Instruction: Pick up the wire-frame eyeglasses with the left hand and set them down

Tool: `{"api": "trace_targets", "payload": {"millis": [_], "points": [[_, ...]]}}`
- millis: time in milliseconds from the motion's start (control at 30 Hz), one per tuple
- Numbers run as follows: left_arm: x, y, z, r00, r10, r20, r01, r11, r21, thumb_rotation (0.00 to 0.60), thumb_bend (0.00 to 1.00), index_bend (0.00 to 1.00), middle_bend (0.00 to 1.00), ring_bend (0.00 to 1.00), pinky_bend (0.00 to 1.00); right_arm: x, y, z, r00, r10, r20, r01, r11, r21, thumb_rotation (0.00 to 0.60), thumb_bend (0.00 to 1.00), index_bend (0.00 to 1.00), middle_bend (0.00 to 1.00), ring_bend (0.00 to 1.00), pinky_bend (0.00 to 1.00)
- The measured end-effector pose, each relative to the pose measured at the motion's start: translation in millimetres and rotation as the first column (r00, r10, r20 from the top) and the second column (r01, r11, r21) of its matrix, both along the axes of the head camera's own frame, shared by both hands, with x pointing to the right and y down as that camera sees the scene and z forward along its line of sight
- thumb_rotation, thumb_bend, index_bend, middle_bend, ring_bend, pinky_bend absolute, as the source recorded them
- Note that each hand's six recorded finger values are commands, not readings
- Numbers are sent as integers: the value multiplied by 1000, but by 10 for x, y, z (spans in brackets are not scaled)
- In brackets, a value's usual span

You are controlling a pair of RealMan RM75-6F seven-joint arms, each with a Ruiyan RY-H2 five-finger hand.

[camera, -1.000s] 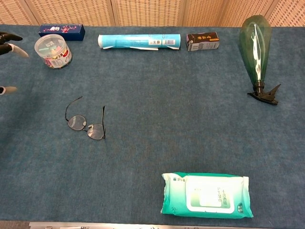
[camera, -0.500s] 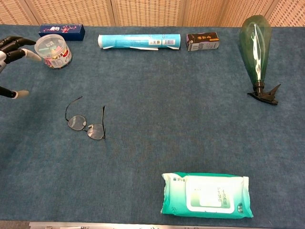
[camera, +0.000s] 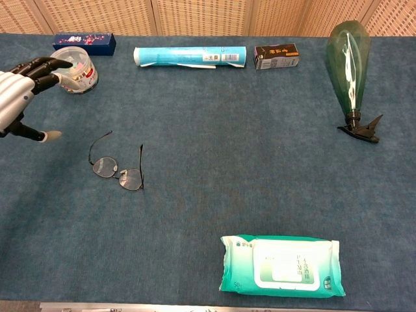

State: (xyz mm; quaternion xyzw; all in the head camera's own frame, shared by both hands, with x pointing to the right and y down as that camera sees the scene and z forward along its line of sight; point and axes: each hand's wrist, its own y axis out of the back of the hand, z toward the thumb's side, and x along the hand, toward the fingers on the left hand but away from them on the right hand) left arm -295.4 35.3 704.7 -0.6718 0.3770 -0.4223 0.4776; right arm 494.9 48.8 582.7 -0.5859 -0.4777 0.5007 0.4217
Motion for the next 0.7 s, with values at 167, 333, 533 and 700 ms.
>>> {"api": "trace_targets", "payload": {"millis": [167,333,533,700], "points": [[150,-20,-13,1000,18,1,-18,1000,3,600,15,237,102,52,105,17,-2,-54,1000,5,8,-5,1000,15,600,507,644,474,293,429],[267,-53,-45,1000,21,0,-21,1000,11,600,16,230,99,49,105,39,-1,-128,1000,11,17,-11,999,37,600,506,644,474,293,429],[400,-66,-86,999,37,-4,-37,999,16,600,16,230,98,48,105,53,4,-188,1000,13,26,-14,999,52,600,506,644,474,293,429],[491,-36,-107,999,49,-5,-49,999,11,600,15,230,98,48,105,65,6,-227,999,15,31,-17,998,63,600,507,644,474,293,429]]}}
